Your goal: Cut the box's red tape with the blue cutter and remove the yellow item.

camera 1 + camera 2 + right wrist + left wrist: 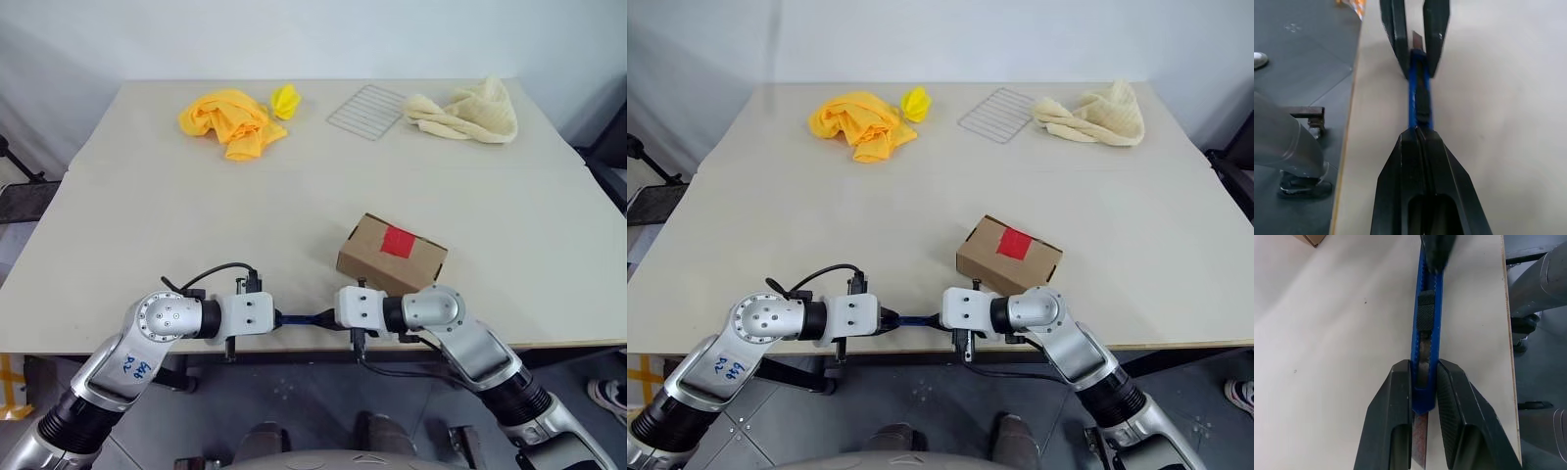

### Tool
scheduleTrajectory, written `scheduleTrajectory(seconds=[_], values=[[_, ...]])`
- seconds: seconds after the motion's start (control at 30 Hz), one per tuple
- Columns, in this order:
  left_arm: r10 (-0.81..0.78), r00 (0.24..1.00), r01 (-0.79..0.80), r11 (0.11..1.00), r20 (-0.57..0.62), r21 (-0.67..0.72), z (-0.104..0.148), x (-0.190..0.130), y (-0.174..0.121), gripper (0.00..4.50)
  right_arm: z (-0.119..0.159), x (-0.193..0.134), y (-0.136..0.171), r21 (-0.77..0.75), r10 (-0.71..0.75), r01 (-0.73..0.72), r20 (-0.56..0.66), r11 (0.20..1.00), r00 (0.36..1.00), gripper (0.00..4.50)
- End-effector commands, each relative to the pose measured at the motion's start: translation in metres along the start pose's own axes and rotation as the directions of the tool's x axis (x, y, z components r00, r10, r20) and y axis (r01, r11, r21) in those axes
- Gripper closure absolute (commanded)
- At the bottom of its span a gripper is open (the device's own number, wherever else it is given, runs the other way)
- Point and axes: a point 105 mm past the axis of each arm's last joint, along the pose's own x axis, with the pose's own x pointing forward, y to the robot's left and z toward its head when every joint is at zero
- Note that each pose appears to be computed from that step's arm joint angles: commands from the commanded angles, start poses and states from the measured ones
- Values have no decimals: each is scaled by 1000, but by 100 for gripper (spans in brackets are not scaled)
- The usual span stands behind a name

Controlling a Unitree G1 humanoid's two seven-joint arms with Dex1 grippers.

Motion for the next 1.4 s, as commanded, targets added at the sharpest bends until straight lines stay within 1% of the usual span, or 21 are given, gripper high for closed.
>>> scheduleTrajectory(seconds=[0.03, 0.47, 0.57, 0.67, 0.8, 0.9, 1.0, 1.07, 1.13, 1.2, 1.27, 1.3, 1.4], values=[[-61, 996, 58, 997, -60, -58, -18, 10, -16, 406, 4, 5, -1, -27, 10, -10, 15, 1000, 1000, 446], [-63, 997, 60, 996, -53, -60, -16, 9, -18, 406, -4, 18, -7, -51, 14, -14, 11, 999, 1000, 446], [-64, 997, 61, 996, -51, -59, -15, 9, -18, 406, -2, 23, -11, -66, 9, -8, 16, 998, 1000, 446], [-61, 997, 58, 997, -49, -59, -15, 9, -19, 406, 6, 23, -12, -68, 7, -4, 49, 998, 999, 446], [-9, 999, 9, 1000, -32, -29, -16, 7, -15, 406, 27, 7, -13, -24, -18, 21, 123, 999, 992, 446], [98, 995, -98, 995, 0, 13, -15, 5, -2, 406, 41, -10, -20, 33, -71, 67, 159, 997, 985, 446], [237, 970, -239, 970, 51, 41, -11, -3, 18, 406, 50, -35, -28, 125, -141, 121, 169, 985, 975, 446], [277, 959, -280, 958, 62, 53, -14, -9, 23, 406, 59, -51, -31, 200, -164, 126, 187, 972, 969, 446], [304, 950, -308, 949, 67, 69, -21, -14, 25, 406, 66, -66, -35, 290, -183, 121, 198, 949, 963, 412], [341, 937, -347, 932, 76, 103, -24, -21, 31, 406, 73, -78, -41, 351, -210, 131, 197, 927, 958, 362], [385, 919, -393, 909, 81, 139, -27, -28, 41, 406, 78, -88, -49, 389, -243, 154, 193, 908, 951, 287], [410, 908, -420, 893, 88, 163, -26, -32, 47, 406, 79, -92, -54, 408, -259, 166, 185, 898, 948, 259], [514, 836, -547, 811, 192, 210, -15, -48, 71, 406, 84, -104, -66, 456, -289, 191, 155, 869, 945, 165]])
